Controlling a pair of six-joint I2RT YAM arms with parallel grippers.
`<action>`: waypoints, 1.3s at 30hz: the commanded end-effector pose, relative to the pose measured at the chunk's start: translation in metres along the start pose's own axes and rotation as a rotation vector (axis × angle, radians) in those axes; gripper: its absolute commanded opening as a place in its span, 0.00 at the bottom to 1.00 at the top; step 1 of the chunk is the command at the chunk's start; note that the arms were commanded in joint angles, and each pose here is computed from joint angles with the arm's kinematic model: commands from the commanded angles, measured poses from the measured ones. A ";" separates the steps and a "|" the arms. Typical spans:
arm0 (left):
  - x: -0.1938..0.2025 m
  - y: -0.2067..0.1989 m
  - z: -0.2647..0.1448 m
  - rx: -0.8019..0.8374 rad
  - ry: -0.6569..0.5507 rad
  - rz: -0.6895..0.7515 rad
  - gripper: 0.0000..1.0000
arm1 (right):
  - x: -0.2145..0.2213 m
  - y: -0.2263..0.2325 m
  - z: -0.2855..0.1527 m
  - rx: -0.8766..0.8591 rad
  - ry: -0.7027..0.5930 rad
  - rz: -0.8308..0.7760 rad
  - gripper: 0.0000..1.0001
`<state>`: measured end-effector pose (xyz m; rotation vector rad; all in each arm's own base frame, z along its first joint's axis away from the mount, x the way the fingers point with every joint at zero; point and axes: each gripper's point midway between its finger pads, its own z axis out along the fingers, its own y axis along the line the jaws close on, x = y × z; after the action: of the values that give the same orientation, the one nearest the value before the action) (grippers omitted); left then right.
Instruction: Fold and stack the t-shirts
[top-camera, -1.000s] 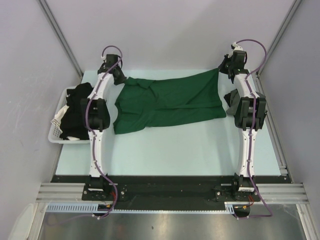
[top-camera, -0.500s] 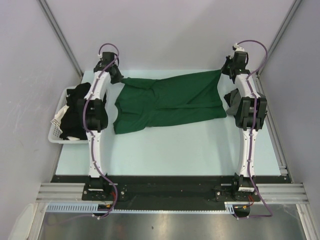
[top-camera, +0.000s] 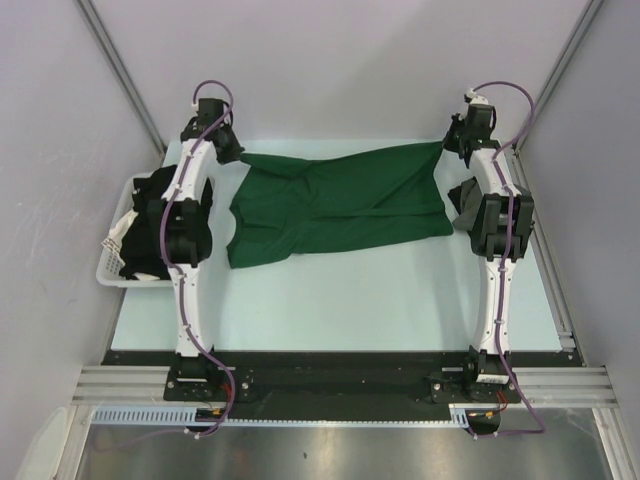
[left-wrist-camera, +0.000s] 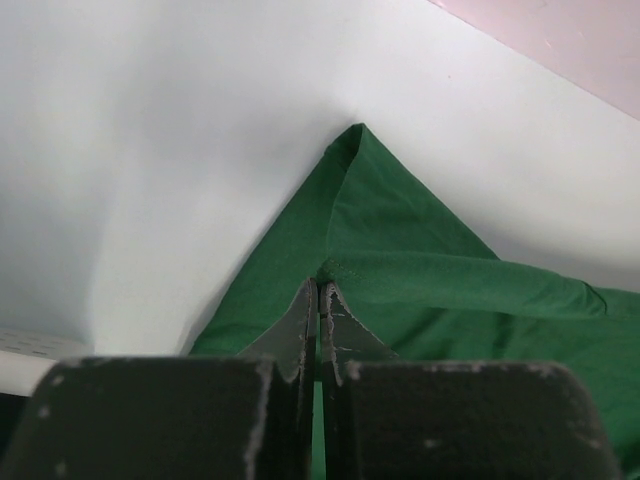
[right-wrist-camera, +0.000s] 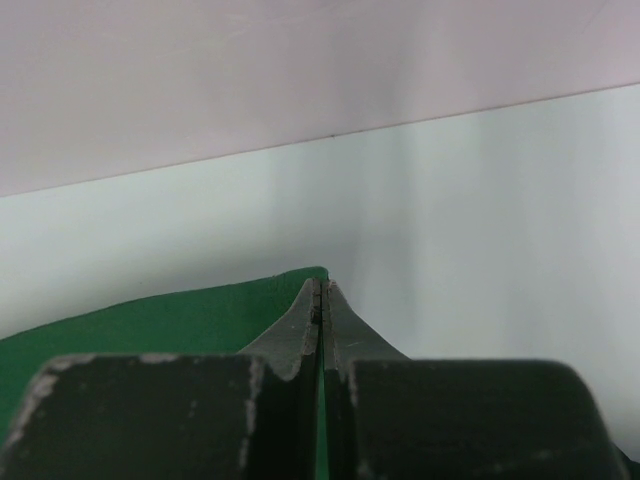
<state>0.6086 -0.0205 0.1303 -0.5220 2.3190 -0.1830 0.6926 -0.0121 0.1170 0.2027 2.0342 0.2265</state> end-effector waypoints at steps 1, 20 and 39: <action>-0.027 -0.008 -0.040 0.043 -0.058 0.006 0.00 | -0.048 0.007 -0.027 0.014 -0.091 -0.034 0.00; -0.038 -0.007 -0.091 0.103 -0.067 -0.014 0.00 | -0.063 0.020 -0.049 0.022 -0.104 -0.061 0.00; 0.003 0.002 -0.131 0.115 0.031 -0.008 0.00 | -0.058 0.010 -0.086 0.128 -0.038 -0.049 0.00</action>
<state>0.5330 -0.0238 0.1863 -0.5122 2.3722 -0.3233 0.6546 -0.0056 0.1514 0.2011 2.0921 0.1391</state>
